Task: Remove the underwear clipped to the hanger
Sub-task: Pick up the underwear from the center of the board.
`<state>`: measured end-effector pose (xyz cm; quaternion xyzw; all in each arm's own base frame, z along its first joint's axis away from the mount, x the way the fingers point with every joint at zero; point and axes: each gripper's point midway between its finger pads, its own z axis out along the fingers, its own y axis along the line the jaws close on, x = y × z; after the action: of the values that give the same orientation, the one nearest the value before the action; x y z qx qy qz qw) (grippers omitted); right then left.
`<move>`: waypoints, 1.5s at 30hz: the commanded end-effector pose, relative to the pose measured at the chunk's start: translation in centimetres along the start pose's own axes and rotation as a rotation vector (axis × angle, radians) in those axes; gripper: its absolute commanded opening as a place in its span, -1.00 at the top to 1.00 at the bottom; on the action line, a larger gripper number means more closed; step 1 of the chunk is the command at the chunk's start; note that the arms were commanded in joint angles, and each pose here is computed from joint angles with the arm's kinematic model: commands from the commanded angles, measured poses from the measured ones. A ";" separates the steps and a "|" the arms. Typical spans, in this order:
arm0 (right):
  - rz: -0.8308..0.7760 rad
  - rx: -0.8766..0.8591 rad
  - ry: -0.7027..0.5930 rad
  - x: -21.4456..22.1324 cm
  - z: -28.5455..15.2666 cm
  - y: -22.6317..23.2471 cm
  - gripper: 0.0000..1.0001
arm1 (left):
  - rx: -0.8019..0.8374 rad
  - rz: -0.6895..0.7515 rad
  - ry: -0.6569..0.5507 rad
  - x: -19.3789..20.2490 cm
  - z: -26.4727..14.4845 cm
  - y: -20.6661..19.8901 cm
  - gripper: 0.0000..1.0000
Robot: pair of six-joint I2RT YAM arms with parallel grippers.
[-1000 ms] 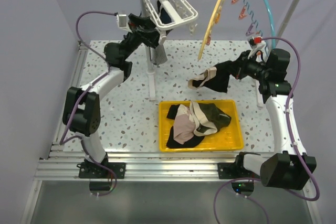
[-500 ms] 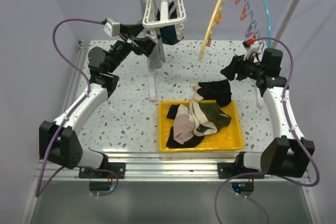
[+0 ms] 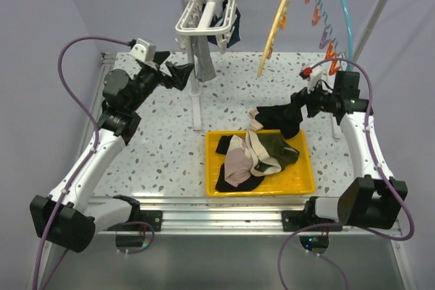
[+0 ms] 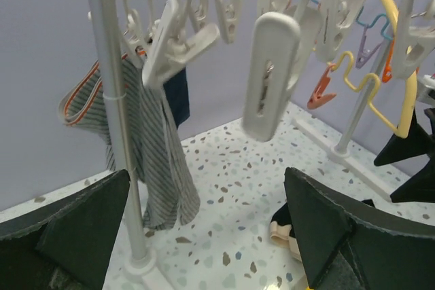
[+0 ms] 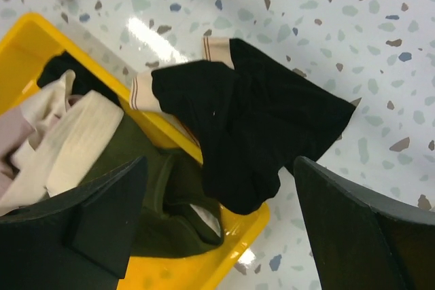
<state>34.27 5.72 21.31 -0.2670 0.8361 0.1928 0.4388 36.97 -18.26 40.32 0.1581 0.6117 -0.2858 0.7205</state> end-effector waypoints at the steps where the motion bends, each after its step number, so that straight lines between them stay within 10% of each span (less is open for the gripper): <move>1: -0.177 -0.078 0.116 2.8 0.0 1.2 -0.84 | -0.112 0.064 0.081 1.2 -2.4 1.8 -1.00; 23: -0.455 -0.075 0.378 5.9 9.0 1.2 -0.55 | -0.546 -0.005 0.210 2.5 -11.2 6.3 -1.00; 27: -0.429 -0.079 0.395 6.5 9.7 1.0 -0.29 | -0.560 -0.027 0.206 2.6 -12.1 6.1 -1.00; 34: -0.396 -0.128 0.384 6.0 9.7 1.9 0.79 | -0.624 -0.061 0.213 3.3 -14.6 6.2 -1.00; 45: -0.552 -0.189 0.093 -4.3 0.4 7.5 1.00 | -0.677 -0.130 0.179 5.1 -19.2 5.5 -1.00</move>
<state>34.00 11.64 18.45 -0.5121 0.7815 0.1122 0.3383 26.40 -4.86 31.38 -0.0772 0.7439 -0.0992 0.6564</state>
